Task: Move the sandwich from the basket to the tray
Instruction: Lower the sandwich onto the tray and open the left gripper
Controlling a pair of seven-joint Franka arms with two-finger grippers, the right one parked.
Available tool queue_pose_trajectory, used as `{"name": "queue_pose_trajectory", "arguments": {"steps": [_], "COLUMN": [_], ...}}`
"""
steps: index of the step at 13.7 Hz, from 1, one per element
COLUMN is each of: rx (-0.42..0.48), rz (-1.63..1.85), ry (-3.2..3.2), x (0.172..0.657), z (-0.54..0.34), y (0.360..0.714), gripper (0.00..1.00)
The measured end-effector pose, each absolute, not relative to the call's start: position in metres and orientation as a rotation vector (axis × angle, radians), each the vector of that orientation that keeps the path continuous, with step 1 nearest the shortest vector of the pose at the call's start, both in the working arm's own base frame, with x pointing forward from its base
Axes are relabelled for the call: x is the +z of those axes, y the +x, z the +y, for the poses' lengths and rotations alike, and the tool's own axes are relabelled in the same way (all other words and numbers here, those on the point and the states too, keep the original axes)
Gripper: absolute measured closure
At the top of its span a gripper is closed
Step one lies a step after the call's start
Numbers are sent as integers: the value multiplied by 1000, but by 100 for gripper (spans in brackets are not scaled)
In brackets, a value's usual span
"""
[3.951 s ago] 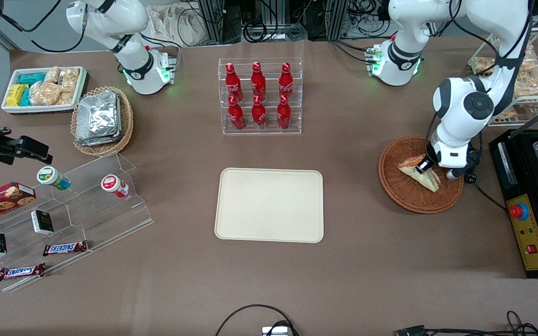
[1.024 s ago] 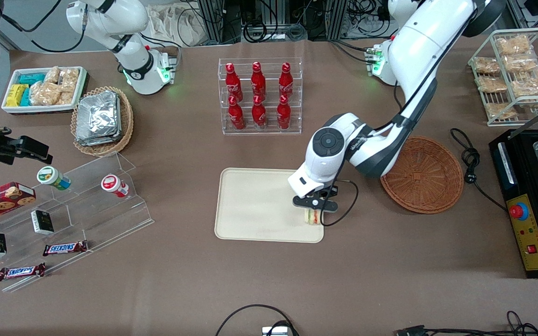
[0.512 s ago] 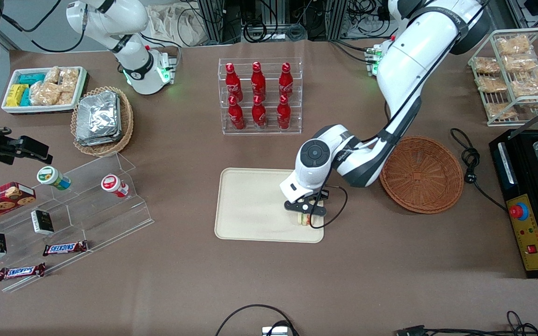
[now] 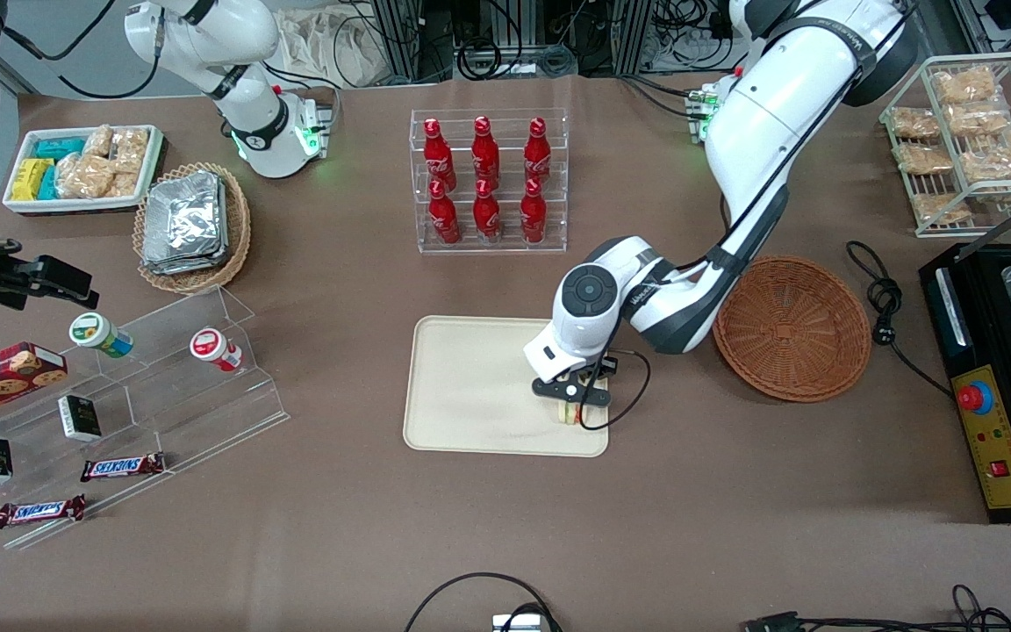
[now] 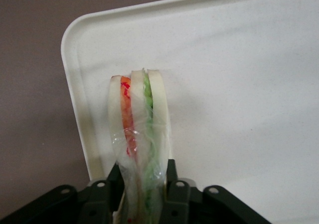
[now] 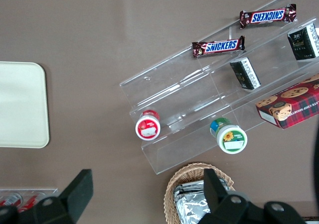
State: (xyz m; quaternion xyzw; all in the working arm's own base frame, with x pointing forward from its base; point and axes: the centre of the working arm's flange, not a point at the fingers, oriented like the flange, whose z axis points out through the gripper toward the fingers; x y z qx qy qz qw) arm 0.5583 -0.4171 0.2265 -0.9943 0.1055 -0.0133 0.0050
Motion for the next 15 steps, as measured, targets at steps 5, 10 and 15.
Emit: {"name": "queue_pose_trajectory", "arguments": {"steps": [5,10,15], "rx": [-53,-66,-100], "rz": [266,82,-128], "ry": [-3123,-3101,-3054], "x": [230,265,326], "z": [-420,-413,-385], "y": [559,586,623], "gripper": [4,0,0]}}
